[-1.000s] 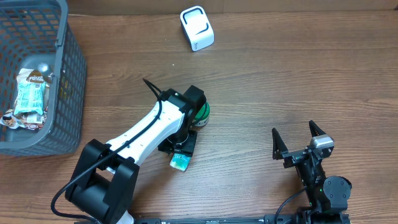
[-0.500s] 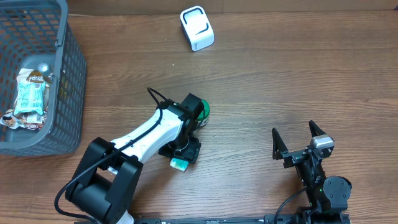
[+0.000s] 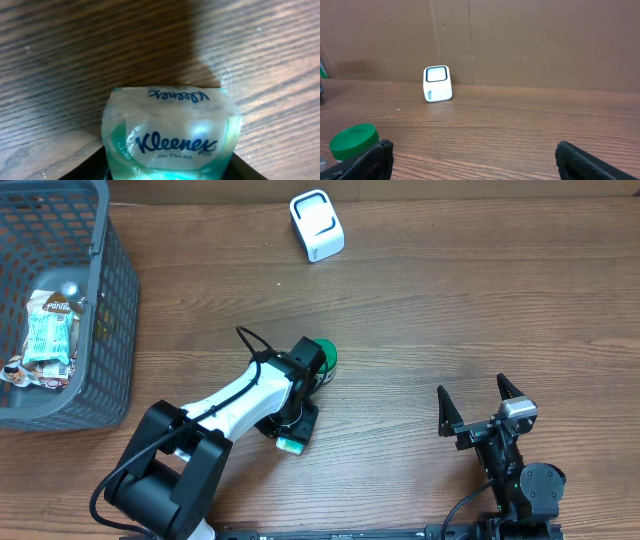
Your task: Scan the item barcode
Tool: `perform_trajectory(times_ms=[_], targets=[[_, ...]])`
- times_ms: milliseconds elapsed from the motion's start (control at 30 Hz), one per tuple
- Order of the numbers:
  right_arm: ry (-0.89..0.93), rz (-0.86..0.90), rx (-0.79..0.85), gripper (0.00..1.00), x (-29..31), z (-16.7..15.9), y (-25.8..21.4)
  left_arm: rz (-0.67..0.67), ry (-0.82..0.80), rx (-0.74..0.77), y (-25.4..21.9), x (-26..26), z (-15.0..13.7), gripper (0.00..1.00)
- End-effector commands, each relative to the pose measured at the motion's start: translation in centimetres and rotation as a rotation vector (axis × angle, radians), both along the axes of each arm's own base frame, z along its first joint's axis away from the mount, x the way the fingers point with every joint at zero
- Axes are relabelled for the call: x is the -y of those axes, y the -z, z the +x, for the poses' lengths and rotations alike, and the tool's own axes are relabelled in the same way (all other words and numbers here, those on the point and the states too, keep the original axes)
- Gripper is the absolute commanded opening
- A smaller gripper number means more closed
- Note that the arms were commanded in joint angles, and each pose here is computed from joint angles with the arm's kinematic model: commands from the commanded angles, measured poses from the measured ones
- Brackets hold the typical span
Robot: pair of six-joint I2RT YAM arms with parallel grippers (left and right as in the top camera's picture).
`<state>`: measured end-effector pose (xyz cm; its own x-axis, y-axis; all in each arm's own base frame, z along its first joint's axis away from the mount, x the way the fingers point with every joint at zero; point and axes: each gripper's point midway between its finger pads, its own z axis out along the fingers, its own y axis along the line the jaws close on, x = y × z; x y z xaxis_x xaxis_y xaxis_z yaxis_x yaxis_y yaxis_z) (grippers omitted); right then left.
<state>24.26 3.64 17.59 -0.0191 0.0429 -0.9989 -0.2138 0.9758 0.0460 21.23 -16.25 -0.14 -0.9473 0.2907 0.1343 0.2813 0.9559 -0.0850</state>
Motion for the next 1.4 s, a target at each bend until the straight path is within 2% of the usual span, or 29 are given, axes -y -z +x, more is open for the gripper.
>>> perform_trajectory(times_ms=[0,133,533,767,1100,1200,1367], targets=[[0.003,-0.002,0.005,1.00,0.1,0.0,0.2,0.086,-0.073,0.035,0.4,-1.4,0.1,0.48],[0.003,-0.002,0.005,1.00,0.1,0.0,0.2,0.154,-0.191,0.092,0.4,-2.5,1.2,0.50],[0.003,-0.002,0.005,1.00,0.1,0.0,0.2,0.109,-0.357,0.119,0.5,-5.1,4.3,0.54],[0.003,-0.002,0.005,1.00,0.1,0.0,0.2,0.039,-0.326,0.215,0.5,-5.2,7.4,0.56],[0.003,-0.002,0.005,1.00,0.1,0.0,0.2,0.036,-0.363,0.218,0.0,-6.1,8.2,0.67],[0.003,-0.002,0.005,1.00,0.1,0.0,0.2,0.033,-0.377,0.220,-0.1,-6.4,8.5,0.77],[0.003,-0.002,0.005,1.00,0.1,0.0,0.2,-0.083,-0.393,0.172,-1.3,-6.0,9.2,0.78]])
